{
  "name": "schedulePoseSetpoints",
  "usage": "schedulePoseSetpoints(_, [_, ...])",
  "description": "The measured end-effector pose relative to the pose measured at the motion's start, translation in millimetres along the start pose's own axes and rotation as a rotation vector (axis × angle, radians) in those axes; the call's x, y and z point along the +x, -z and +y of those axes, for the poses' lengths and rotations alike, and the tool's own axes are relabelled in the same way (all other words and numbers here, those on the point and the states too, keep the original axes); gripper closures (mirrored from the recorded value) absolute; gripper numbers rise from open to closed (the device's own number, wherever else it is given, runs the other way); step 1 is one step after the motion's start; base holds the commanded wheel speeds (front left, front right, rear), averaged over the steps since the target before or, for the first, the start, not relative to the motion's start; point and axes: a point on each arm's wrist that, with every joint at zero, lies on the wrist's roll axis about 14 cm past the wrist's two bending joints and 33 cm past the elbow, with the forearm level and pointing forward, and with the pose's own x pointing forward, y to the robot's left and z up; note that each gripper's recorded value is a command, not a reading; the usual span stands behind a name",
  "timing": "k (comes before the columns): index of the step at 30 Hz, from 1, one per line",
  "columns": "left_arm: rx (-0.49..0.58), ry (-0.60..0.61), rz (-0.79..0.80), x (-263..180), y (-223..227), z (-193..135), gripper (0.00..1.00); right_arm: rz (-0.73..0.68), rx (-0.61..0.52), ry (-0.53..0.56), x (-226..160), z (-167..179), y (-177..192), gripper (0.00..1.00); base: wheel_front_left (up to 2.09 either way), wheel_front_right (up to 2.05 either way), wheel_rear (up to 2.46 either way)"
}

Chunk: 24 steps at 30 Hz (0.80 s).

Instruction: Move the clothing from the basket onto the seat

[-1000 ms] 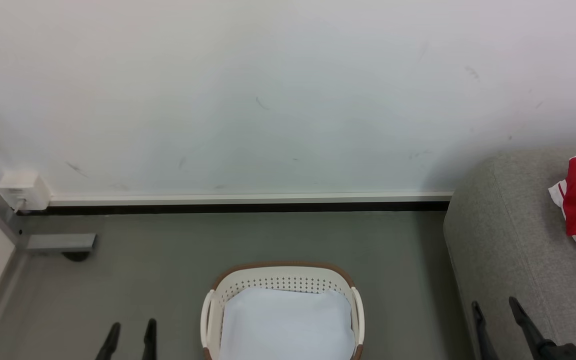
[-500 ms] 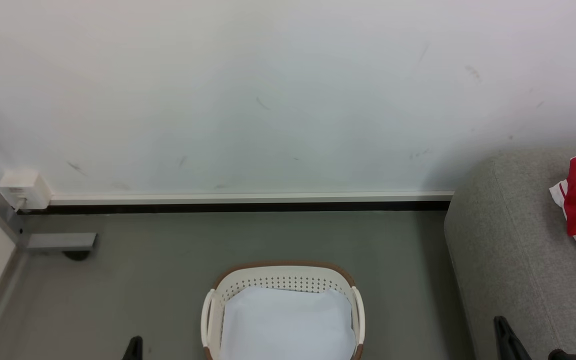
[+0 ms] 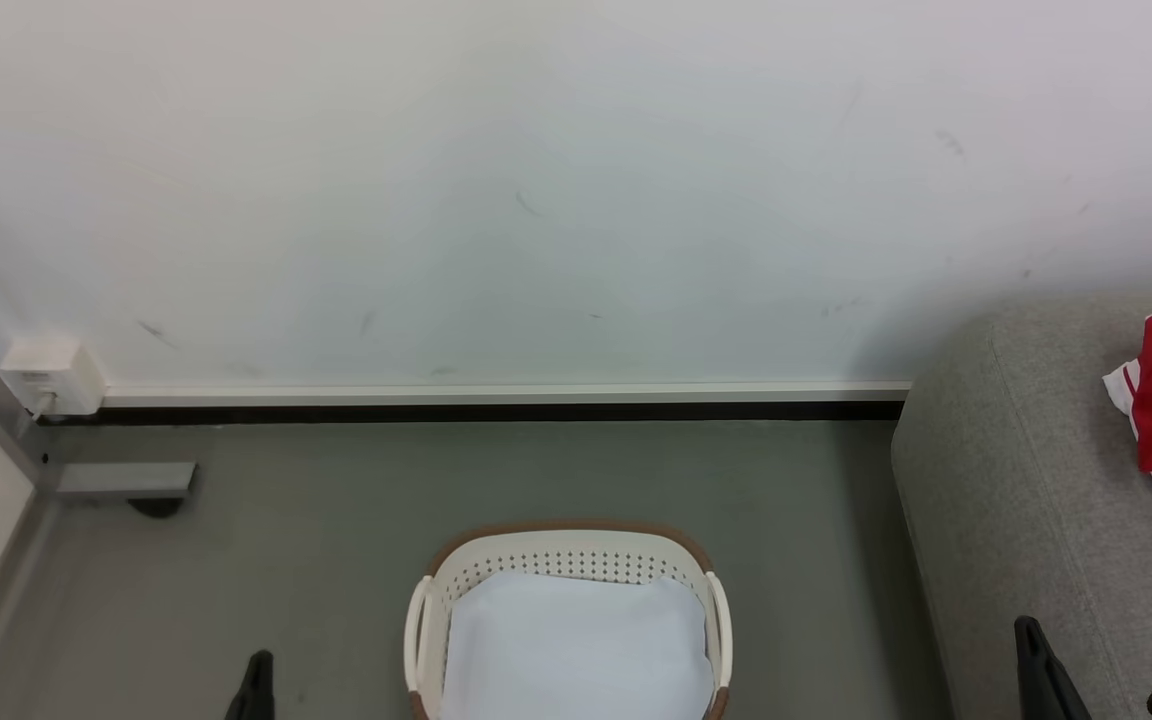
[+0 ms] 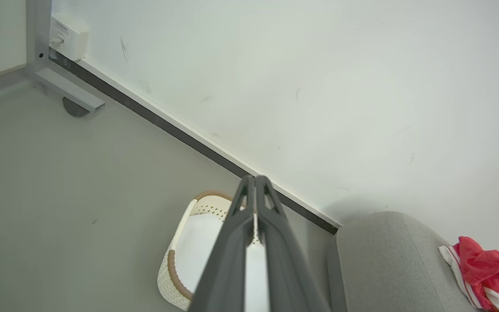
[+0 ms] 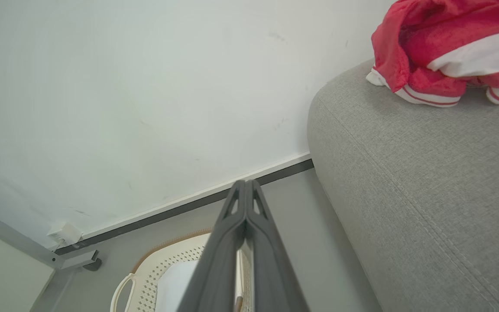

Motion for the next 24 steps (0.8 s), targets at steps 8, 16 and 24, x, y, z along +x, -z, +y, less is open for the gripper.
schedulePoseSetpoints(8, [-0.113,-0.008,-0.006,5,-5,-1,1.00,-0.006,0.124,0.015,4,-2,-5,1.00,0.00,0.00,0.00])
schedulePoseSetpoints(16, [-0.214,-0.009,-0.008,9,-9,-3,1.00,-0.009,0.237,0.020,7,-2,-9,1.00,0.00,0.00,0.00])
schedulePoseSetpoints(24, [-0.320,-0.007,-0.015,13,-13,-5,1.00,-0.017,0.341,0.014,12,0,-15,1.00,0.00,0.00,0.00])
